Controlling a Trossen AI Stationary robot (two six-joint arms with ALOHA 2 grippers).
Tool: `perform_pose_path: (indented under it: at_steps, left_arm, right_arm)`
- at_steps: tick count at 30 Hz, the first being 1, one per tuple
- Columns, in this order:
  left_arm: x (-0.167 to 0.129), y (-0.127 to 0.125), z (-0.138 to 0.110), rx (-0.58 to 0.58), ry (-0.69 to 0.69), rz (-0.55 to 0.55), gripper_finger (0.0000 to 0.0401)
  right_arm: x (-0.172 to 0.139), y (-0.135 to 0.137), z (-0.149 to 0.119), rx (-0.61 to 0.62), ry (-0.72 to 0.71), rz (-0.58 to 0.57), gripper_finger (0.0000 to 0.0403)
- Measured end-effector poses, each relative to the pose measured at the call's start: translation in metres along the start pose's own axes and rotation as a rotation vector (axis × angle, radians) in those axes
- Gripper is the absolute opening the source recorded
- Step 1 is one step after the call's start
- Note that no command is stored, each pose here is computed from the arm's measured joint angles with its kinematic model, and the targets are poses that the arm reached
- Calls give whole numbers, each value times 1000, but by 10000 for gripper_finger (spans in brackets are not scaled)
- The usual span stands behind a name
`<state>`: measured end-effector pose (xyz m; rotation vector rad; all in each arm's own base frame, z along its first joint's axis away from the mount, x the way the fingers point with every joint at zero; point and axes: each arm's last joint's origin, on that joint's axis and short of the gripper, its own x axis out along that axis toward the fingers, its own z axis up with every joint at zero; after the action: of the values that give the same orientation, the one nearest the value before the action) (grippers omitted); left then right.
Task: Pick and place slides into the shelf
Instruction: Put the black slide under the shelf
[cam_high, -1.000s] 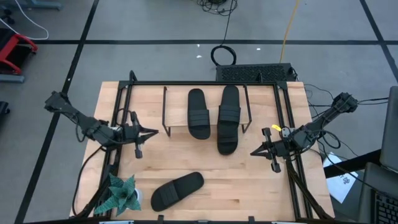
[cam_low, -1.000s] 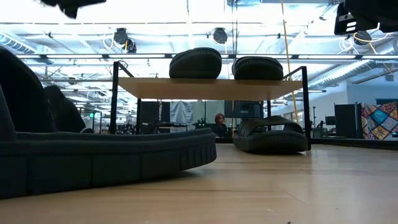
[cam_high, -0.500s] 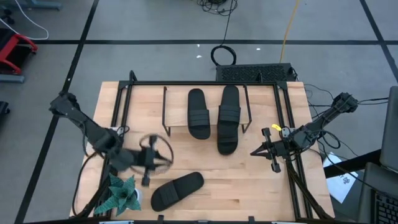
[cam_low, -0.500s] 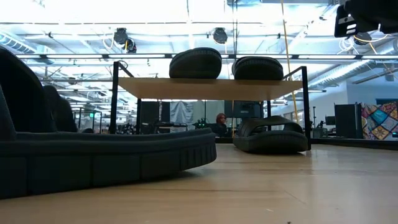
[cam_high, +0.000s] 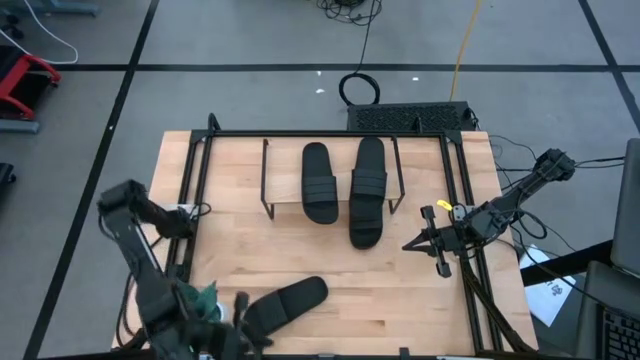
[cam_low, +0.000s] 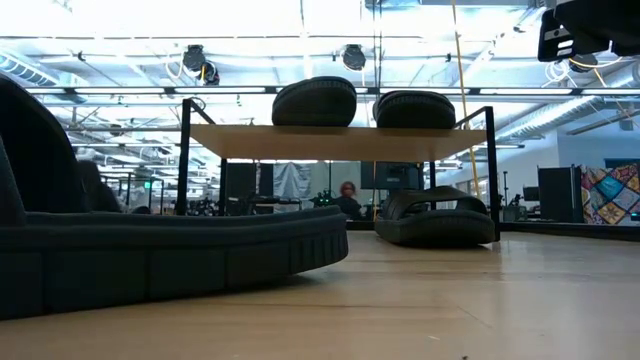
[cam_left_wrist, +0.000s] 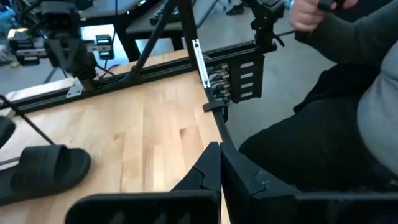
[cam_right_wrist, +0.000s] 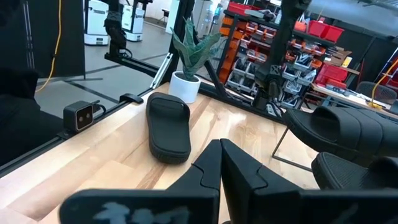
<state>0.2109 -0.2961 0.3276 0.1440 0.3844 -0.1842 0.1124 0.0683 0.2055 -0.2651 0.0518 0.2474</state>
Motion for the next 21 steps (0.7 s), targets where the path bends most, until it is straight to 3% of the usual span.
perform_pose_path:
  at_steps: [8, 14, 21]
  left_arm:
    - [51, -45, 4, 110, 99, 60, 1]
    - [80, -71, -25, 326, 197, 184, 0]
    - [103, -82, -60, 441, 276, 221, 0]
  right_arm:
    - [0, 0, 0, 11, 1, 1, 0]
    - [0, 0, -1, 15, 10, 3, 0]
    - [0, 0, -2, 19, 18, 5, 0]
